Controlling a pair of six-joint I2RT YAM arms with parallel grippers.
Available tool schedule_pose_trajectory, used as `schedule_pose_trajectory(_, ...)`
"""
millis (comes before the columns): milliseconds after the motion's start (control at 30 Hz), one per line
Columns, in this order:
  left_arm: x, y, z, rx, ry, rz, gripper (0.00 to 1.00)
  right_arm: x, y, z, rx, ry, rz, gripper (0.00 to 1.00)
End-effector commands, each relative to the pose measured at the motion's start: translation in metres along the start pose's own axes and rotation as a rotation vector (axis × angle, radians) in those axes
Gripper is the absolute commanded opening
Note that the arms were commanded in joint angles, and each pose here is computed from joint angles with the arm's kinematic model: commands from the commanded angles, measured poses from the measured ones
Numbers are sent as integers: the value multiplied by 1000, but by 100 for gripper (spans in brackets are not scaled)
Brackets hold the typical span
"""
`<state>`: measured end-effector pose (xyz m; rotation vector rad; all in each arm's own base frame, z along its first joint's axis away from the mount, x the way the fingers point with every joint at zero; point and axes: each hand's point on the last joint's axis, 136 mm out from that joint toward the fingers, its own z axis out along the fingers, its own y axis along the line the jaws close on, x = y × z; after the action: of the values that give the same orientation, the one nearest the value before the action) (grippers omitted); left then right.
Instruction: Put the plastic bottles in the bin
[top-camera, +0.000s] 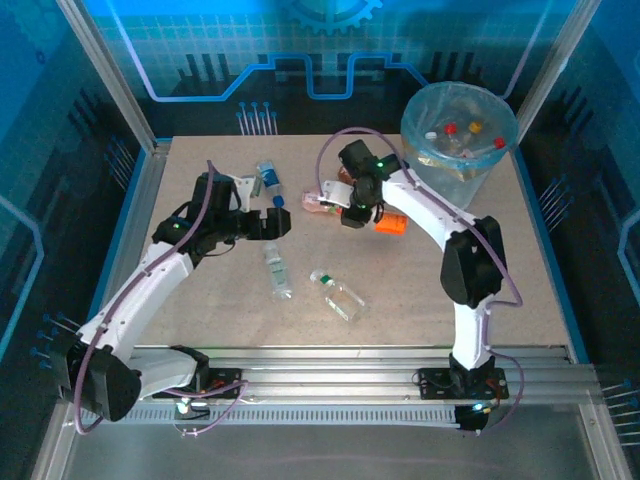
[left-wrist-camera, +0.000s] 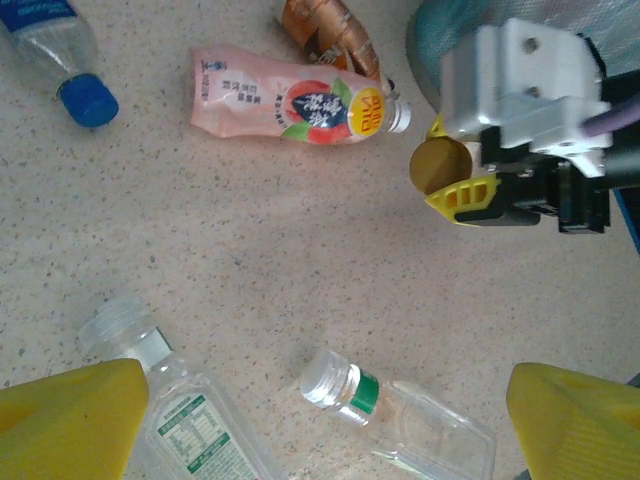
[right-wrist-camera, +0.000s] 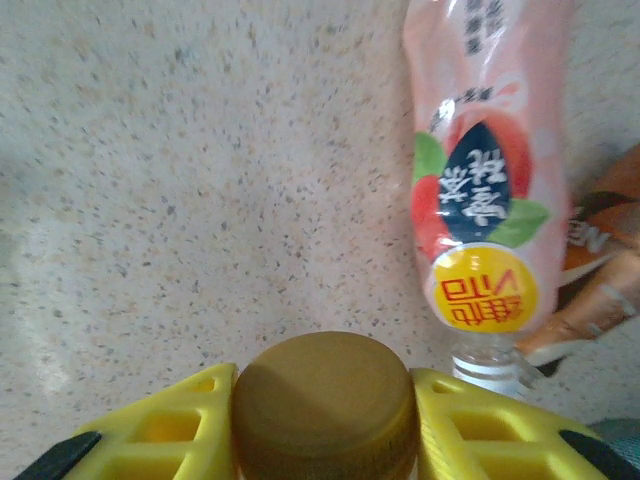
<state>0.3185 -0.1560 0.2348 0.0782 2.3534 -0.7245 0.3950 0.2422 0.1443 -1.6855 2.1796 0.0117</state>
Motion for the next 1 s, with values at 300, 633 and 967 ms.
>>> schedule_pose_trajectory(300, -59, -58, -26, 207, -116, -28, 90, -77, -44, -187, 205, -509, 255, 29)
schedule_pose_trajectory(633, -77, -122, -17, 340, -107, 61, 89, -15, -164, -319, 699, -785, 759, 26)
schedule_pose_trajectory(967, -66, -134, -9, 359, -80, 75, 89, 49, -240, -280, 932, -630, 972, 28)
